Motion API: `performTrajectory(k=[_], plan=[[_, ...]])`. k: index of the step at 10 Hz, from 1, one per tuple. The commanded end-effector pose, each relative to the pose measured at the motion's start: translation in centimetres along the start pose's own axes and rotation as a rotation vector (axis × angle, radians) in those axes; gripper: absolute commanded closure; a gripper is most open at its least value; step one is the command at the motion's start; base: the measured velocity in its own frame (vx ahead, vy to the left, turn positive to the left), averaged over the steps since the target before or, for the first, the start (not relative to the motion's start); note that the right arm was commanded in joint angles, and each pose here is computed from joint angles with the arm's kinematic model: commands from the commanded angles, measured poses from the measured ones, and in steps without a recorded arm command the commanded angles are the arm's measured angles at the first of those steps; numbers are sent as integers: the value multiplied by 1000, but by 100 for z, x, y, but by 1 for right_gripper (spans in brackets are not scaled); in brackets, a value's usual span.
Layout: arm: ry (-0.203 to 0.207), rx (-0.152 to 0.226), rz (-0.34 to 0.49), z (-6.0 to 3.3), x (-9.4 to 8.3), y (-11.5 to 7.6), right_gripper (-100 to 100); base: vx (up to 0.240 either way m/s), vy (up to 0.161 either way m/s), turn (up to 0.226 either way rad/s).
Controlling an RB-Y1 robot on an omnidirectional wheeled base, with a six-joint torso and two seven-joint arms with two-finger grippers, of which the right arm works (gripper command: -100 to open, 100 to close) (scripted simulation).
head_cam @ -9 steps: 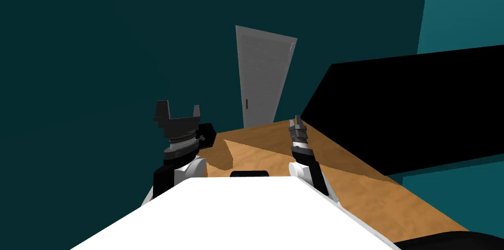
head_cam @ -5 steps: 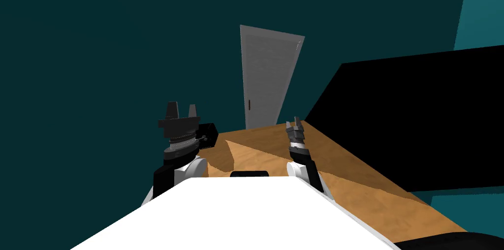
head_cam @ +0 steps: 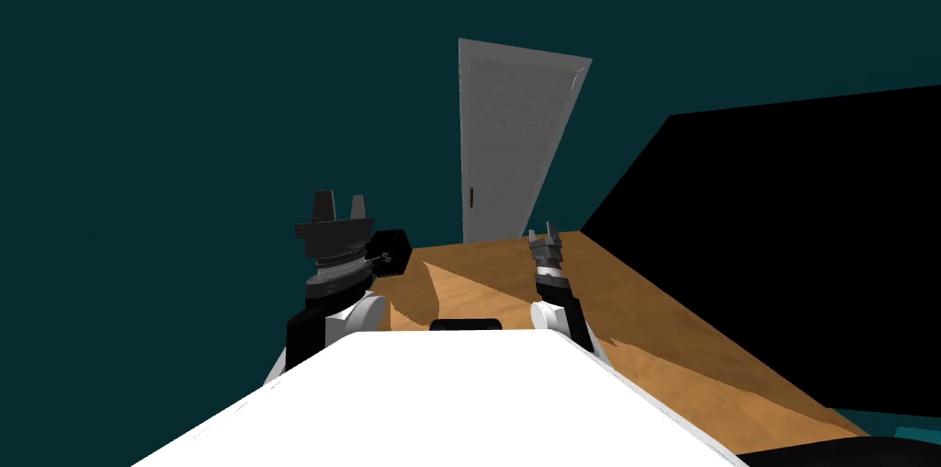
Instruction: Pull the door open
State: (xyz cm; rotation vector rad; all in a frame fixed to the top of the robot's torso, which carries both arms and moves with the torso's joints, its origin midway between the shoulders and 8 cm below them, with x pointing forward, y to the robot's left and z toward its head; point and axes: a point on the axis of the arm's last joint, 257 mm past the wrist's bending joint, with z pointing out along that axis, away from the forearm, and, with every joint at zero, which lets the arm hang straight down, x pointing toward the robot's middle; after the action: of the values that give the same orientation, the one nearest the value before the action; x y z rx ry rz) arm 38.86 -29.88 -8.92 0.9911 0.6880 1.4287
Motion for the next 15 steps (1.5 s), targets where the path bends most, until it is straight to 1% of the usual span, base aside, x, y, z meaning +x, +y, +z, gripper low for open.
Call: performTrajectory(k=[1, 8, 15], plan=[[-7, 13, 80, -14, -12, -131, -100, 134, 4, 167], [-42, 59, 315, -96, -73, -557, -100, 98, -2, 123], [-105, 104, 552, -225, -182, -1017, -100, 101, -10, 132]])
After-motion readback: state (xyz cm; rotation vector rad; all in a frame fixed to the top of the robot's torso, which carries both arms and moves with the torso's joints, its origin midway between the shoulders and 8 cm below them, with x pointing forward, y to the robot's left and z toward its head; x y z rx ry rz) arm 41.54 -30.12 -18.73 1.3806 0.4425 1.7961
